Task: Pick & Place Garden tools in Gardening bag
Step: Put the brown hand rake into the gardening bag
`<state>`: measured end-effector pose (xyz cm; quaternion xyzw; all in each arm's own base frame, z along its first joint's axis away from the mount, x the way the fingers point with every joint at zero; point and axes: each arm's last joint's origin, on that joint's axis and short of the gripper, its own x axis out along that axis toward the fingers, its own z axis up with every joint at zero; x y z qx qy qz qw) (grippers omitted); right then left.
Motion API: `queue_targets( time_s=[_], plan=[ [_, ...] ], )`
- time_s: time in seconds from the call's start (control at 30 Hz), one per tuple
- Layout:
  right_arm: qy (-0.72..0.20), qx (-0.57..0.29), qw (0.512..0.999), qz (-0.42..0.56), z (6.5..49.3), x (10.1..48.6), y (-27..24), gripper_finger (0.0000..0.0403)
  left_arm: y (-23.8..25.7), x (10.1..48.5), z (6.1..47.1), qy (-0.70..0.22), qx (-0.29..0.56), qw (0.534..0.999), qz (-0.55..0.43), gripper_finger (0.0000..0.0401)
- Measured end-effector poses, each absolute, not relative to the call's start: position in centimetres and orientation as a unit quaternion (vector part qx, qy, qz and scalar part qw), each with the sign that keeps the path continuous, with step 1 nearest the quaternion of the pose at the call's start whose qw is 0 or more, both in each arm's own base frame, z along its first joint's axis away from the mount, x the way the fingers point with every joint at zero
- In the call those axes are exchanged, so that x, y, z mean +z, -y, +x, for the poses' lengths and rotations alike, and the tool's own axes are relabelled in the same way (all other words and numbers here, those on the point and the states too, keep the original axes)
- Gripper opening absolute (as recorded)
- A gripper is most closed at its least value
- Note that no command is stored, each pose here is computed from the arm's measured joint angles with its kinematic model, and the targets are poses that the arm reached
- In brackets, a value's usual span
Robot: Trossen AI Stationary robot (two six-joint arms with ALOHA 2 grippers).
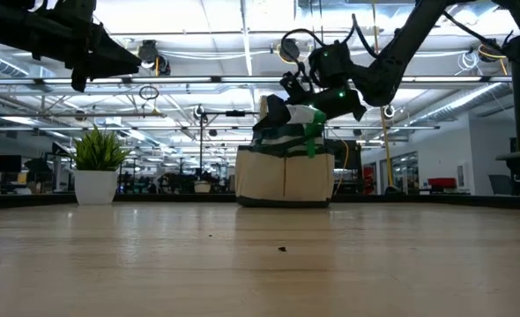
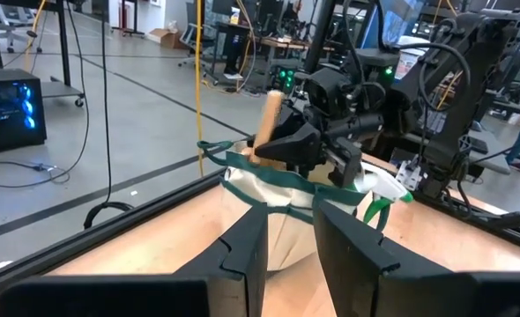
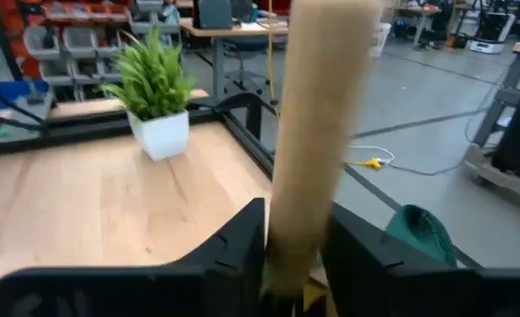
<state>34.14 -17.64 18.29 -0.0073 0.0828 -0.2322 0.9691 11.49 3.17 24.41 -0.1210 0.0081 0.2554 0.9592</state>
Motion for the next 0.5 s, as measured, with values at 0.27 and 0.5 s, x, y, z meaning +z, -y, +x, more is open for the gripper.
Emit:
queue_targets(
  time_s=[0.27,0.5],
  plan=[
    [-0.109,-0.23,0.967,-0.026,33.4,19.4,17.3,0.0146,-3.2,24.4,11.5,-0.008,0.256,0.959,-0.121,0.0099],
    [-0.09,-0.233,0.968,-0.029,33.5,19.9,17.4,0.0179,-3.2,24.4,11.5,-0.009,0.256,0.96,-0.117,0.0099]
  ],
)
